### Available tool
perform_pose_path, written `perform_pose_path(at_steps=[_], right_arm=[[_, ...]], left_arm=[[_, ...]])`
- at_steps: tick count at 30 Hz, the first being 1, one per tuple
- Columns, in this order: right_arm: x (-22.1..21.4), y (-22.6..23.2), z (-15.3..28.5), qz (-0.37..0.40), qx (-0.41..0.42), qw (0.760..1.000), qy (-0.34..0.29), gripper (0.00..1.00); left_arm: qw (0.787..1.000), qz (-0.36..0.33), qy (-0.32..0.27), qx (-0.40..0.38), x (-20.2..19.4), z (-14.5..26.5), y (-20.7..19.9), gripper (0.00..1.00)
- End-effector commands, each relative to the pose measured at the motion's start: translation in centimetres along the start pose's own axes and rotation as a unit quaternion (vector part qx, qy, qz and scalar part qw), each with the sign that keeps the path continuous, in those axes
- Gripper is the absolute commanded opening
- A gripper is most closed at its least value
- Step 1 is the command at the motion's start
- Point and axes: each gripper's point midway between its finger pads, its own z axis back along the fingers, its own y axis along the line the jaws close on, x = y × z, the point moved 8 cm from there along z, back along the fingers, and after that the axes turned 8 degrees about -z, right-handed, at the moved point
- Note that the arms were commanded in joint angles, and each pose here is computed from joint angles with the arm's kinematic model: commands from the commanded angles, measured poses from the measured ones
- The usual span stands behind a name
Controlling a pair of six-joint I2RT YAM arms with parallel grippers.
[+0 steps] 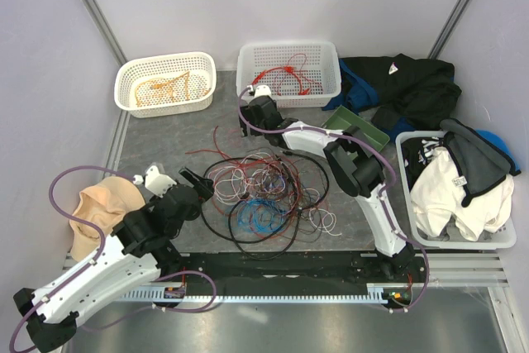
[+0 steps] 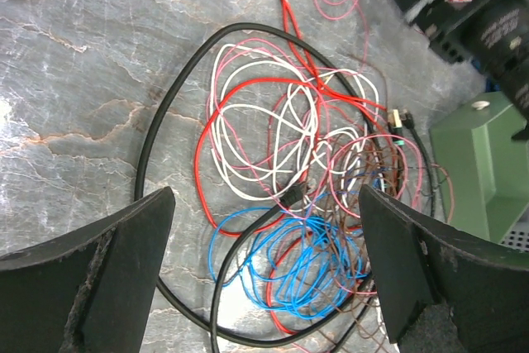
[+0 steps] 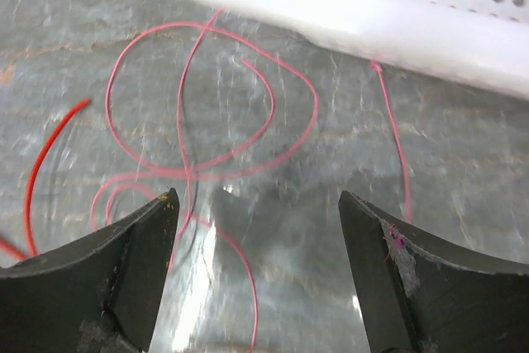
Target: Untangle the cables
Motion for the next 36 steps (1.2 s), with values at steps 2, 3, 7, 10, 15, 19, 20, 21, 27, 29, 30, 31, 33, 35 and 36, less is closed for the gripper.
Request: perform_pose_path(at_steps=[2, 3, 7, 10, 15, 19, 20, 21, 27, 29, 30, 31, 33, 35, 36], right_arm=[[-0.5, 2.1, -1.5, -0.008, 0.031, 0.999, 0.006, 0.87], [-0.5, 2.2, -1.6, -0.011, 0.034, 0.999, 0.005, 0.87], [-0.8, 2.5, -1.3, -0.025, 0.047, 0.999, 0.002, 0.87], [-1.1, 2.6, -1.1, -0.032, 0.057, 0.998, 0.005, 0.86], [-1.1, 3.0, 0.0, -0.055, 0.073, 0.996, -0.008, 0.86], [-0.3, 3.8, 0.9, -0.071, 0.091, 0.993, -0.027, 0.87], [-0.1, 4.0, 1.0, -0.071, 0.096, 0.992, -0.028, 0.87], [0.1, 4.4, 1.0, -0.071, 0.103, 0.992, -0.027, 0.88], [-1.7, 5.4, -0.4, -0.044, 0.102, 0.994, 0.013, 0.88], [-2.1, 5.1, -0.8, -0.041, 0.093, 0.995, 0.019, 0.86], [-2.7, 4.9, -0.9, -0.038, 0.089, 0.995, 0.026, 0.86], [-2.9, 4.7, -0.9, -0.035, 0.087, 0.995, 0.026, 0.85], [-3.1, 4.5, -0.9, -0.03, 0.084, 0.996, 0.027, 0.84], [-3.5, 4.7, -0.8, -0.02, 0.086, 0.996, 0.029, 0.81], [-3.5, 4.9, -0.8, -0.006, 0.087, 0.996, 0.03, 0.8]], left_arm=[[1.0, 0.018, -0.005, 0.003, -0.2, -0.6, -0.5, 1.0], [1.0, 0.018, -0.005, 0.004, -0.2, -0.6, -0.5, 1.0], [1.0, 0.018, -0.004, 0.004, -0.5, -0.8, -0.4, 1.0], [1.0, 0.018, -0.002, 0.001, -0.7, -1.0, -0.6, 1.0], [1.0, 0.012, 0.006, 0.001, -0.9, -1.3, -1.0, 1.0], [1.0, 0.01, 0.007, 0.001, -1.1, -1.5, -1.2, 1.0], [1.0, 0.01, 0.006, 0.0, -1.1, -1.6, -1.2, 1.0], [1.0, 0.01, 0.005, -0.001, -1.1, -1.7, -1.3, 1.0], [1.0, 0.012, 0.005, -0.005, -1.1, -1.8, -1.5, 1.0], [1.0, 0.012, 0.006, -0.005, -1.2, -1.8, -1.5, 1.0], [1.0, 0.012, 0.006, -0.005, -1.2, -1.8, -1.5, 1.0], [1.0, 0.012, 0.007, -0.005, -1.2, -1.8, -1.5, 1.0], [1.0, 0.012, 0.008, -0.005, -1.3, -1.9, -1.5, 1.0], [1.0, 0.012, 0.011, -0.006, -1.4, -1.9, -1.5, 1.0], [1.0, 0.012, 0.013, -0.006, -1.5, -2.0, -1.5, 1.0]])
